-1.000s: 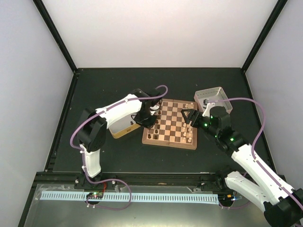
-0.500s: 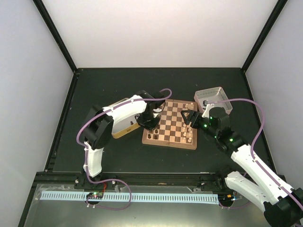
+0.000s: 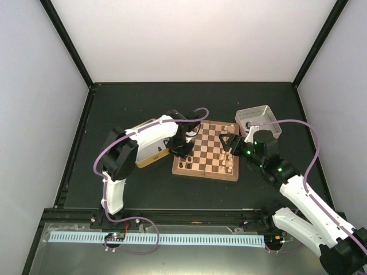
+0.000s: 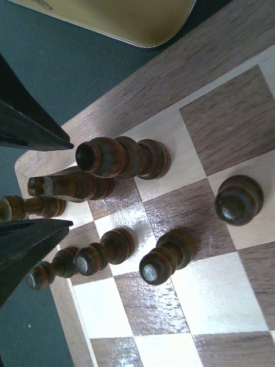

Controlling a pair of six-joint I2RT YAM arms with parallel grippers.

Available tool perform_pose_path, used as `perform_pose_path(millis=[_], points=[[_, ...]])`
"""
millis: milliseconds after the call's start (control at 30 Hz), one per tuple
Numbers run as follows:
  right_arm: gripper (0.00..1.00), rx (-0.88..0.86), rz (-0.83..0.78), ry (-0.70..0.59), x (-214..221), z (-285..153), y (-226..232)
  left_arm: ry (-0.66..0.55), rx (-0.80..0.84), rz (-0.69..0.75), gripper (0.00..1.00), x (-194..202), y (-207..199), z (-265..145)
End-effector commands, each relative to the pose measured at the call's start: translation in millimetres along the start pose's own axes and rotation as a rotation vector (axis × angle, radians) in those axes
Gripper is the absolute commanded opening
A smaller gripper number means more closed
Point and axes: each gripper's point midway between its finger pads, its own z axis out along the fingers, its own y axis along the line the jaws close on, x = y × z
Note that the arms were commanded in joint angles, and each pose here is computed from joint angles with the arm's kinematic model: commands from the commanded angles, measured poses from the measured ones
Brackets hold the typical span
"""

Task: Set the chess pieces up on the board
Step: Place the chess piece on the chessboard, then adjust the storage box at the center of the board.

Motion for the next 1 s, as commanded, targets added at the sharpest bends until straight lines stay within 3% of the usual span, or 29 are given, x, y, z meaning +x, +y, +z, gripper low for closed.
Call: perform_pose_path(millis=[0,167,367,500,833,967], points=[[0.76,-0.025,-0.009,-0.016,-6.3,-2.7,7.5,-0.098,0.029,0.009,0.38,-9.6,-7.6,-38.2],[0.76,-0.012,-0.014,-0.003,-7.2,-2.0,7.9,-0.211,0.015,-0.039,0.41,-9.5,12.1,-65.5],[0.76,0.007,-0.024,0.056,-4.6,2.3,10.3,-0.353,-0.003,-0.209,0.41,-3.3,72.2,-81.4],[0.76,0.034,-0.033,0.086,-4.1,7.8,8.5,-0.390,-0.015,-0.286,0.46,-2.8,112.0,-79.8],[0.76,0.119,-0.051,0.162,11.4,36.7,-15.6,-0.427,-0.373,-0.262,0.76,-40.6,210.1,-80.7],[0.76,0.170,-0.070,0.206,16.9,52.9,-27.5,-0.423,-0.433,-0.216,0.80,-62.1,231.9,-77.3]])
